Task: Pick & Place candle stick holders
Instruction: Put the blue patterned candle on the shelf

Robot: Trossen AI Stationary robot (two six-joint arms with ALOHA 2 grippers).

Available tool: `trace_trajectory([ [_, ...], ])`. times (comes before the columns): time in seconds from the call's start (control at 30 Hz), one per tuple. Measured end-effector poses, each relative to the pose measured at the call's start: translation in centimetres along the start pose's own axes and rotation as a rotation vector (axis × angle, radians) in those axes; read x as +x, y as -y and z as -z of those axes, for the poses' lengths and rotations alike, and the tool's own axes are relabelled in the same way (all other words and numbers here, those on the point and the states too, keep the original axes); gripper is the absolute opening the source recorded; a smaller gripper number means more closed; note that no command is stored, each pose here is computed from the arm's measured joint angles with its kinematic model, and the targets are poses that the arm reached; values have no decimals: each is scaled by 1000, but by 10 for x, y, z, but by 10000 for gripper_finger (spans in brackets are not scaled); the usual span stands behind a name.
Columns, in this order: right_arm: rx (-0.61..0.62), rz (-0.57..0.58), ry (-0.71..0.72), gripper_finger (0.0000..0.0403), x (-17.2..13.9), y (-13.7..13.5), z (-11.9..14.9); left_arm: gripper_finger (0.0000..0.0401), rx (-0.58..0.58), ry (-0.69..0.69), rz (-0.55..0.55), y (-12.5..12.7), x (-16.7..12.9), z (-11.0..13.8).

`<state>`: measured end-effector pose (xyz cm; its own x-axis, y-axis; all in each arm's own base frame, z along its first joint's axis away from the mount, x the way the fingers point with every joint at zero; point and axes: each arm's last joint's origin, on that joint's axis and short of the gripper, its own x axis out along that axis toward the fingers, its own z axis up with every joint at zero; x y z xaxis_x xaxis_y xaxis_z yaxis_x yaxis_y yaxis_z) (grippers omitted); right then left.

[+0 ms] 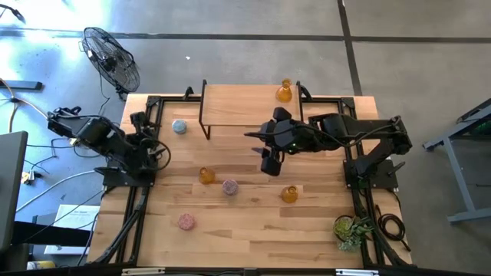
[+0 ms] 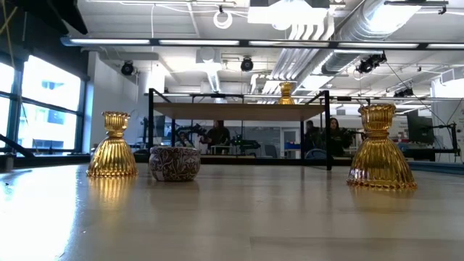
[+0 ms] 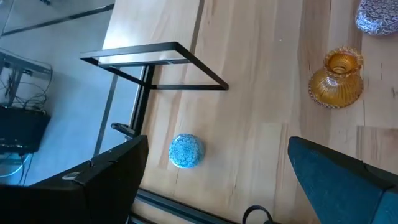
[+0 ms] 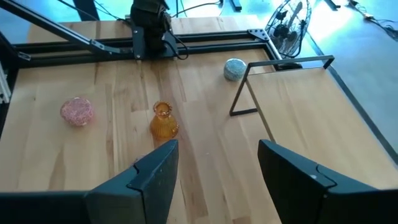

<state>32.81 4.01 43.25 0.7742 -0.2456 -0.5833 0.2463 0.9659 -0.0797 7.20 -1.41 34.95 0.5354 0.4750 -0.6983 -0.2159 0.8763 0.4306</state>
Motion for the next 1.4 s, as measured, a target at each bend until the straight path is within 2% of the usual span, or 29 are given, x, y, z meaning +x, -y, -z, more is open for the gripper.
trace_trajectory([
  [0.13,0,4,1,217,0,0,0,381,4,-2,-5,1,1,-1],
  [0.27,22,4,1,217,0,0,0,381,0,41,-105,-2,0,-2],
  [0.33,28,3,1,217,0,0,0,381,1,47,-119,-3,0,-2],
  [0.57,27,0,0,217,0,0,0,381,-41,31,-42,-3,-1,0],
  [0.73,27,-4,-1,217,0,0,0,381,-19,-1,49,0,-1,1],
  [1.13,44,-5,-1,217,0,0,0,381,-118,-2,66,1,-1,0],
  [1.4,51,-5,-1,217,0,0,0,381,-108,-12,36,-1,1,7],
])
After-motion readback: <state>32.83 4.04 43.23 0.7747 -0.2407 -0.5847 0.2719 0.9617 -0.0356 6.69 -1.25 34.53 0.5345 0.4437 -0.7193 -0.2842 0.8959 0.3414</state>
